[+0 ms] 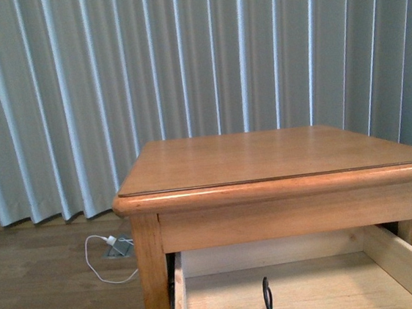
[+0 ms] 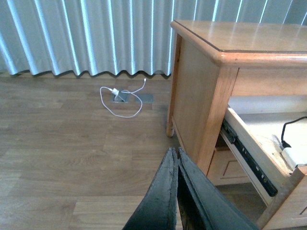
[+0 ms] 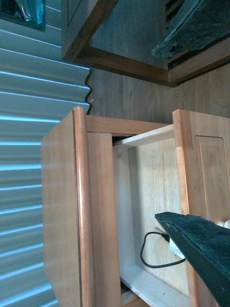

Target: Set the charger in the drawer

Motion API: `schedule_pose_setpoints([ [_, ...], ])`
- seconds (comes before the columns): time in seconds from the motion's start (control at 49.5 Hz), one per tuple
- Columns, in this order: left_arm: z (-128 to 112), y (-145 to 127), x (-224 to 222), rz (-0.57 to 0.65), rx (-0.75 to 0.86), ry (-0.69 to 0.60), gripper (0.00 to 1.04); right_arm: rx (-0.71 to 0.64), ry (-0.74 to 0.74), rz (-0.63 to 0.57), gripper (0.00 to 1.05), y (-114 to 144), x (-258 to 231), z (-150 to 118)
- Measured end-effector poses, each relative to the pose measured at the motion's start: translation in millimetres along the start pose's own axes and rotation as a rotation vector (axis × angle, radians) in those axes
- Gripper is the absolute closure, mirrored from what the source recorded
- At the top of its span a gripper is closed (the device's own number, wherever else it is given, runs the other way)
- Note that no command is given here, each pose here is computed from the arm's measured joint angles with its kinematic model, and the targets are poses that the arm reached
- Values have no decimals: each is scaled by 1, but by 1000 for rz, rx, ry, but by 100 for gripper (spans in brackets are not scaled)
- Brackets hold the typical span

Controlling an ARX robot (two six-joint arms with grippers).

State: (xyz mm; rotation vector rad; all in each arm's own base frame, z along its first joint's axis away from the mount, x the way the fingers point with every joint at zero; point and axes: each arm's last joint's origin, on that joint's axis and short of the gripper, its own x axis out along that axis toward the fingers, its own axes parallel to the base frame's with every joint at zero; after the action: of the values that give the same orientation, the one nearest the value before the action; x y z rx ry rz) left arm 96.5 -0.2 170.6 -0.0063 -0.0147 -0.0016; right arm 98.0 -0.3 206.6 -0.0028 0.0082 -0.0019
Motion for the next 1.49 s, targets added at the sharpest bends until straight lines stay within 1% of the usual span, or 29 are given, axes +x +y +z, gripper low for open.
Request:
schedule_pose_setpoints([
  [0.364,0,0,0,0,-1,-1,100,0,0,0,9,0,0,0],
  [0.444,0,0,0,0,-1,-1,87,1,1,8,9,0,0,0],
  [0.545,0,0,0,0,-1,-1,69,1,59,151,9,3,1,-4],
  [0.626,0,0,0,0,0,-1,48,-6,194,196,9,7,6,-4],
  [0.747,0,0,0,0,-1,-1,26,3,393,180,9,8,20,-11],
  [0.788,0,0,0,0,0,-1,21,1,451,175,9,9,27,-13],
  [0.869,0,0,0,0,0,-1,6,-11,561,187,9,14,44,-19],
  [0.889,0,0,0,0,2,-1,4,-9,593,198,9,16,49,-20],
  [0.949,0,0,0,0,2,0,7,-7,648,215,9,20,58,-21],
  [1.03,0,0,0,0,2,-1,6,-2,706,241,9,28,74,-24],
  [1.131,0,0,0,0,2,-1,6,-17,748,243,9,37,89,-30],
  [1.253,0,0,0,0,2,-1,6,-29,809,249,9,51,106,-44],
  [1.394,0,0,0,0,2,-1,6,-44,830,249,9,66,121,-55],
  [1.495,0,0,0,0,2,-1,6,-65,818,231,9,74,133,-61],
])
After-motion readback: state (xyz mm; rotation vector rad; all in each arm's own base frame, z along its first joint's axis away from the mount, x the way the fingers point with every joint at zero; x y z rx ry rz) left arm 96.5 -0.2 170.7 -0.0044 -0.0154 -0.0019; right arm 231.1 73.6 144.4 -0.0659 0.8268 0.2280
